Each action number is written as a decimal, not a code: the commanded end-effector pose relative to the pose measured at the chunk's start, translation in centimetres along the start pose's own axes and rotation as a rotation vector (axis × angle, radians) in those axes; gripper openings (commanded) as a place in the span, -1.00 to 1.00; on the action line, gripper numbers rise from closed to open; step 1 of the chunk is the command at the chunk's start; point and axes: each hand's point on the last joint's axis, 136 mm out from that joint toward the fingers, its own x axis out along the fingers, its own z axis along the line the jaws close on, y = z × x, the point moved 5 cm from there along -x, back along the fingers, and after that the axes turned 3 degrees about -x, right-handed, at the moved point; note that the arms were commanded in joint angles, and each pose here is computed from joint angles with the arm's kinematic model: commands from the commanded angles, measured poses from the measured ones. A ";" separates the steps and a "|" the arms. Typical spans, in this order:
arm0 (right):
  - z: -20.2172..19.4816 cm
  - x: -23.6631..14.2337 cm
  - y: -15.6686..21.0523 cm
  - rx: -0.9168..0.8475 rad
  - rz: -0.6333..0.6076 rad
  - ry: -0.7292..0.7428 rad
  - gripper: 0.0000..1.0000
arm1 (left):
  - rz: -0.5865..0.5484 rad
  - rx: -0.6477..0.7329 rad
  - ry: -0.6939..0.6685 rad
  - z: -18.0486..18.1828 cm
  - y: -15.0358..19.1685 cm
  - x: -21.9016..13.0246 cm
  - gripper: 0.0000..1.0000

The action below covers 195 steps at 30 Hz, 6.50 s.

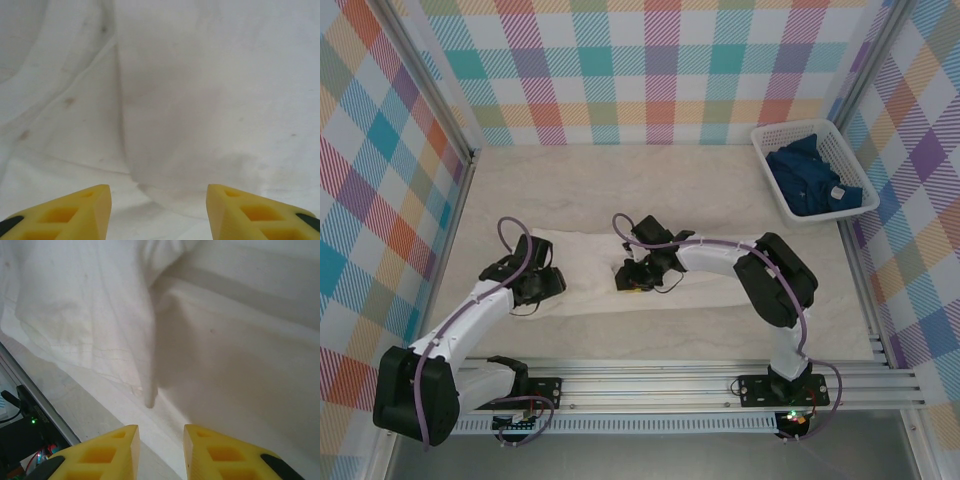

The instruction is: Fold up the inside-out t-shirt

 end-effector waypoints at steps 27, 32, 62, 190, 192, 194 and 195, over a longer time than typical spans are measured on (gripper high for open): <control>3.4 -2.1 -1.0 -0.302 -0.101 -0.047 -0.11 | -0.151 -0.194 -0.069 4.4 -9.2 0.8 0.88; 2.4 -3.7 0.0 -0.329 -0.123 -0.040 0.04 | -0.036 -0.104 -0.066 3.9 -9.3 3.8 1.00; -0.8 -4.4 -0.2 -0.214 -0.134 -0.082 0.10 | 0.159 0.060 0.117 0.0 -6.0 6.6 0.73; -16.7 -11.5 0.5 0.257 -0.226 0.244 0.08 | 0.396 0.387 0.420 -33.0 2.3 -4.7 -1.00; -16.7 -11.5 0.5 0.258 -0.227 0.240 0.08 | 0.398 0.381 0.426 -33.3 2.5 -4.3 -1.00; -16.6 -11.7 0.5 0.258 -0.231 0.235 0.08 | 0.405 0.372 0.431 -33.6 2.5 -3.8 -1.00; -16.6 -11.7 0.5 0.257 -0.231 0.234 0.08 | 0.406 0.368 0.436 -33.7 2.6 -3.7 -1.00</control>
